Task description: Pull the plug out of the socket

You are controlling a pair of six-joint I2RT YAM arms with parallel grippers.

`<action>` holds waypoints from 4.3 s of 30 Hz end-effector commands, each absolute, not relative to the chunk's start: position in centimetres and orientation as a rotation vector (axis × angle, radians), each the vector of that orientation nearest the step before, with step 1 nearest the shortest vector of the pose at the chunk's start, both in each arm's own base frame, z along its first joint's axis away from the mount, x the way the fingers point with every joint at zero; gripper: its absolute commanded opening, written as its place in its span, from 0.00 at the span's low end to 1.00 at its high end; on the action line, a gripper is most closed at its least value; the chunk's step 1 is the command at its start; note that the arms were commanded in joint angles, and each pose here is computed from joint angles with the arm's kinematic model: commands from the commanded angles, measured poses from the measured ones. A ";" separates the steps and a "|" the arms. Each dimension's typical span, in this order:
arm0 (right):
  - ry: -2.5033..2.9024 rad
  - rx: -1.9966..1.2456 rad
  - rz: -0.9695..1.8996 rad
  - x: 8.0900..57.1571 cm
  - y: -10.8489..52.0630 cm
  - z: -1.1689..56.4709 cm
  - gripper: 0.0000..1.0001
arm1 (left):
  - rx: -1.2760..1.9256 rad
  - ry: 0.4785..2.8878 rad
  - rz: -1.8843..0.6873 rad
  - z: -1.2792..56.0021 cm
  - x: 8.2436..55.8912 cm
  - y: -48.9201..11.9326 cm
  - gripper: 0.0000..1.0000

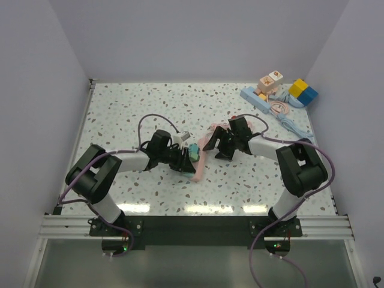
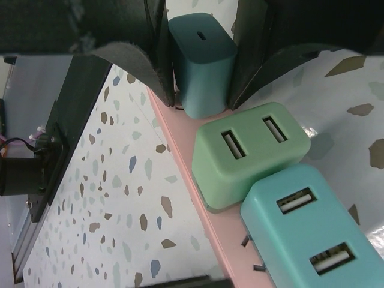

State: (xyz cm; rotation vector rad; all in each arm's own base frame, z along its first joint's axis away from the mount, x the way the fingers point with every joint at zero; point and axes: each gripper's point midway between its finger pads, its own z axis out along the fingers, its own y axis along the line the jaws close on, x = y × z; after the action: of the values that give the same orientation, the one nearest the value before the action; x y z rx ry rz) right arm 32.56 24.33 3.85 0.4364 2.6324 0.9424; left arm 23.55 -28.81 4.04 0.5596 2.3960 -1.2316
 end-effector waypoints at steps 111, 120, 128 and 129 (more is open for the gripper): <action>2.767 -0.020 0.901 25.9 25.0 1.9 0.00 | -0.475 2.306 -0.492 12.5 26.8 -5.5 1.00; 2.752 0.005 0.963 24.1 26.3 2.1 0.00 | -0.117 2.246 -0.932 13.2 27.3 -19.1 1.00; 2.728 0.035 0.940 24.0 26.5 2.3 0.00 | -0.065 2.308 -0.900 11.6 29.9 -26.0 1.00; 2.728 0.038 0.939 24.0 26.5 2.2 0.00 | -0.079 2.316 -0.895 11.3 29.9 -26.2 1.00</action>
State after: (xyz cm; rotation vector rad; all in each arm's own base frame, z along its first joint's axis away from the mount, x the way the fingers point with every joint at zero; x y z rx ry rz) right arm 24.97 26.81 2.66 0.0185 2.7043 0.9700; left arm 26.89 -24.21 8.25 -0.0356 2.4540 -0.8716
